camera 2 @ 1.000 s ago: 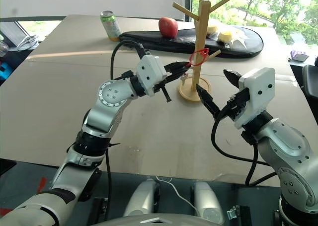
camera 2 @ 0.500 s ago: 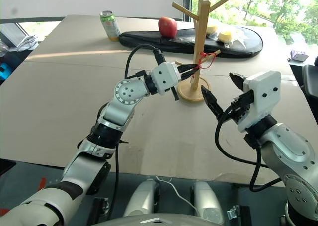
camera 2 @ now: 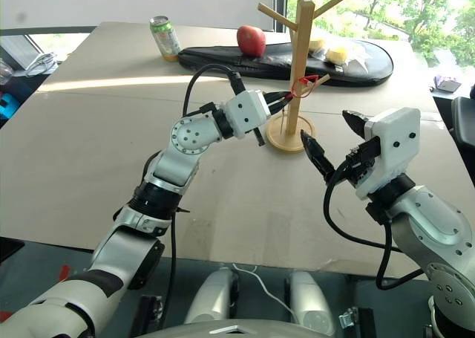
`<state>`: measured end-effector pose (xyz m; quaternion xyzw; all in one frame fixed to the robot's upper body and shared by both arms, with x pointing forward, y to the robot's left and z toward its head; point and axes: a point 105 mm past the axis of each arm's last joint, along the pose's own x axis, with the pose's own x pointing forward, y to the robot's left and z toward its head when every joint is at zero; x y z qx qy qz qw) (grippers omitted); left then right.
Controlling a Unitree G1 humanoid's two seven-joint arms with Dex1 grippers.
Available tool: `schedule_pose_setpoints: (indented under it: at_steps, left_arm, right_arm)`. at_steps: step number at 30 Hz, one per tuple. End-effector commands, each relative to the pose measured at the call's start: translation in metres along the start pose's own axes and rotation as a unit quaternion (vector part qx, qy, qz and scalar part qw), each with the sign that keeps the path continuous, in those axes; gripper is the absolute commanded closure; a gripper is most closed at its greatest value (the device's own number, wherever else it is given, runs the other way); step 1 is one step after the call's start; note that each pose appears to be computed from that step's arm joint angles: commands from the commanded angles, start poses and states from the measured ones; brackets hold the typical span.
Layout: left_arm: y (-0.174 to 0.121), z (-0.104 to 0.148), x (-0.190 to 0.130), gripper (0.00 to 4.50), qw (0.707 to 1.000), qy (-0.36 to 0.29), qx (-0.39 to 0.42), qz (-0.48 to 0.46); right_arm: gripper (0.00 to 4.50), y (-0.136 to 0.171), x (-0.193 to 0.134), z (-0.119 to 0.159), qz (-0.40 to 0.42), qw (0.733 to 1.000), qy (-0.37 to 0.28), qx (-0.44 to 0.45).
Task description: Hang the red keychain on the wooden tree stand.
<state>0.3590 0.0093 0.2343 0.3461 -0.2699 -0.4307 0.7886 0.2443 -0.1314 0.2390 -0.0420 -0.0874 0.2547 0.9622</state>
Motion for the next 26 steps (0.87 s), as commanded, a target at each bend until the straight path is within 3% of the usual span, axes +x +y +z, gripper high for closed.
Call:
schedule_pose_setpoints:
  at_steps: [1,8,13,19,26]
  left_arm:
    - [0.005,0.012,-0.005,3.46,1.000,-0.018,0.006,0.004]
    - [0.003,0.005,-0.018,0.13,1.000,0.001,-0.001,-0.009]
    - [0.022,-0.010,-0.051,0.06,0.993,0.040,-0.113,-0.005]
    - [0.061,-0.017,-0.124,0.06,0.932,0.099,-0.348,-0.029]
    - [0.080,-0.033,-0.177,0.06,0.906,0.144,-0.399,-0.012]
  right_arm:
    - [0.00,0.001,0.000,0.011,0.004,1.000,-0.025,-0.009]
    - [0.00,-0.001,0.003,0.005,0.016,1.000,-0.013,-0.007]
    - [0.00,-0.016,0.001,-0.006,0.045,0.998,0.032,-0.032]
    - [0.00,-0.047,-0.003,-0.006,0.101,0.989,0.090,-0.060]
    - [0.00,-0.059,-0.001,-0.019,0.123,0.985,0.111,-0.050]
